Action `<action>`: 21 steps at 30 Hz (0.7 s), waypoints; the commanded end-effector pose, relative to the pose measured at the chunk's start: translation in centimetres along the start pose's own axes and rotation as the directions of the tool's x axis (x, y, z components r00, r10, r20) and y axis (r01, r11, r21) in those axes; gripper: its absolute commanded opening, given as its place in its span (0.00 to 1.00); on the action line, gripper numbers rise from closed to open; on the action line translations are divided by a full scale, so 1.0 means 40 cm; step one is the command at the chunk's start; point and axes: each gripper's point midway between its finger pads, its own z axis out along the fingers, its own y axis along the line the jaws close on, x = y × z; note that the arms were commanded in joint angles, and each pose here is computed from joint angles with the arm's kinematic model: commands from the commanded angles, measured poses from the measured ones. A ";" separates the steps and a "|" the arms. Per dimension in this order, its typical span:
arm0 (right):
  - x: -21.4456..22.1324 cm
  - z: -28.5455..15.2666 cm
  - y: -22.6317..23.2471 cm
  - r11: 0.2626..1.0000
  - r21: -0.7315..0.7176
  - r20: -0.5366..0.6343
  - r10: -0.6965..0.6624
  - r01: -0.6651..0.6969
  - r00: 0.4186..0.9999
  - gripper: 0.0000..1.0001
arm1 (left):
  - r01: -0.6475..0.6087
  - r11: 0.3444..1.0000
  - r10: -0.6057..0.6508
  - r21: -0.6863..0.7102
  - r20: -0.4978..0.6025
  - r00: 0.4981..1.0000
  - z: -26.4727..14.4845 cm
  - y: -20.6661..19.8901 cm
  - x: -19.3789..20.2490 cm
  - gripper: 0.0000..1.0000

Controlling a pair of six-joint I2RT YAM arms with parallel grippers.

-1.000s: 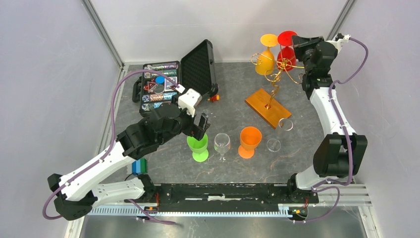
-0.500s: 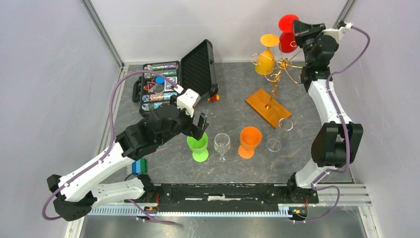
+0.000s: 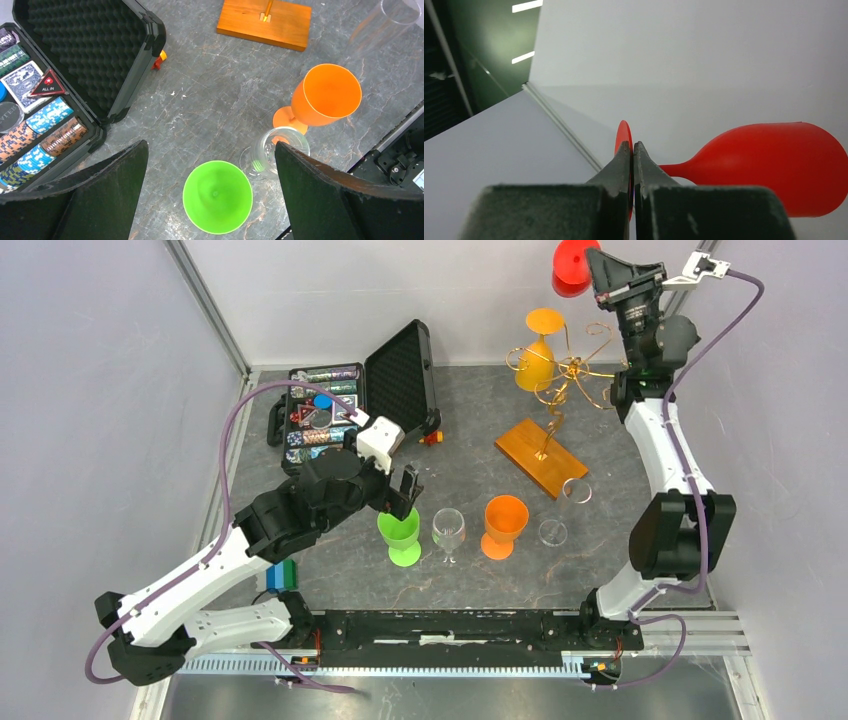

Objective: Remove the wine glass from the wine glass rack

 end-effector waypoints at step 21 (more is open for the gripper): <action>-0.031 -0.492 0.541 0.788 -0.363 -0.246 0.434 -0.498 0.867 0.00 | 0.494 0.606 -0.653 0.623 0.036 0.756 0.080 -0.126 -0.293 0.99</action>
